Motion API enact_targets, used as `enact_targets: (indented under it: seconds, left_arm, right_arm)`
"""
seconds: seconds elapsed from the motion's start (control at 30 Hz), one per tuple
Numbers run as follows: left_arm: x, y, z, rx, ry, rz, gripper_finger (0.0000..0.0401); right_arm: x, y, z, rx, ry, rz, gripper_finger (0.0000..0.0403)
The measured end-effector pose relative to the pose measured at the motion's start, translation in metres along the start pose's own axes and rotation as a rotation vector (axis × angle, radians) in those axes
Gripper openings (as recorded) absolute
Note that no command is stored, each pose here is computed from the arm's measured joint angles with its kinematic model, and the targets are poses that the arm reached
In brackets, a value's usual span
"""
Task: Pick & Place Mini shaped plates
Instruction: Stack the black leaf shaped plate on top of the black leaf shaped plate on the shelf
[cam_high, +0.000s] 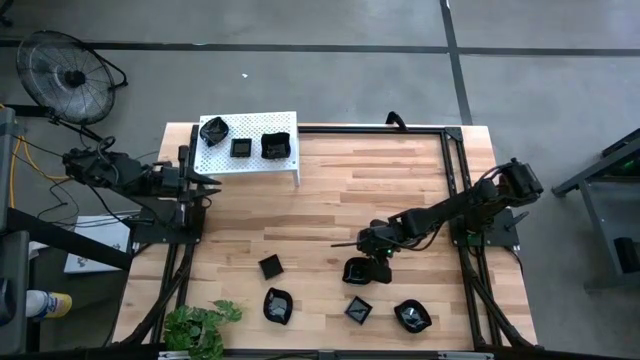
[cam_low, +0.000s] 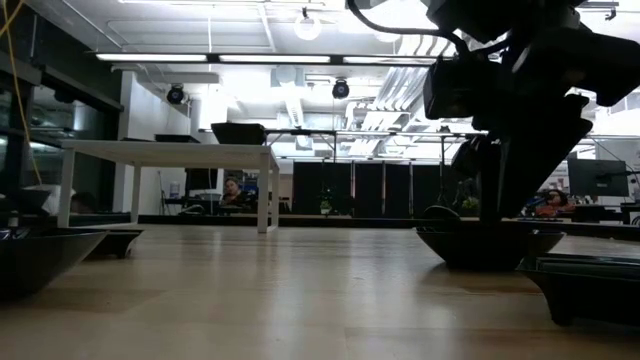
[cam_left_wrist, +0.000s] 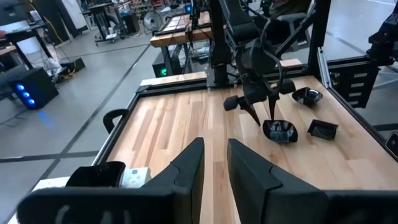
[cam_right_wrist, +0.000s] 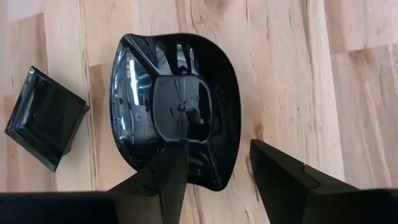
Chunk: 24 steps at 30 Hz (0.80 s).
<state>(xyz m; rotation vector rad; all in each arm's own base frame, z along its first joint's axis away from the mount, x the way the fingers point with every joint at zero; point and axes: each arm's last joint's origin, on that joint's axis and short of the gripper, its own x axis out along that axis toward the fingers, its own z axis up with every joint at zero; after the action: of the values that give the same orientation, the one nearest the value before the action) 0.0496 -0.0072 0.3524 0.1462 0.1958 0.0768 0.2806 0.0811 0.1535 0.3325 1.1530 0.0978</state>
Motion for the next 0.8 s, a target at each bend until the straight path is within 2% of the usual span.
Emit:
enact_targets:
  seconds: [0.27,0.53,0.8]
  left_arm:
    - [0.000,0.000,0.000,-0.001,0.001,-0.001,0.0068]
    - [0.000,0.000,0.000,-0.001,0.001,-0.001,0.0068]
    - [0.000,0.000,0.000,-0.001,0.001,-0.001,0.0068]
  right_arm:
    - [0.011,-0.003,-0.003,-0.028,0.047,0.001,0.0167]
    - [0.011,-0.003,-0.002,-0.012,0.025,-0.031,0.0165]
    - [0.011,-0.003,-0.002,-0.001,0.024,-0.031,0.0121]
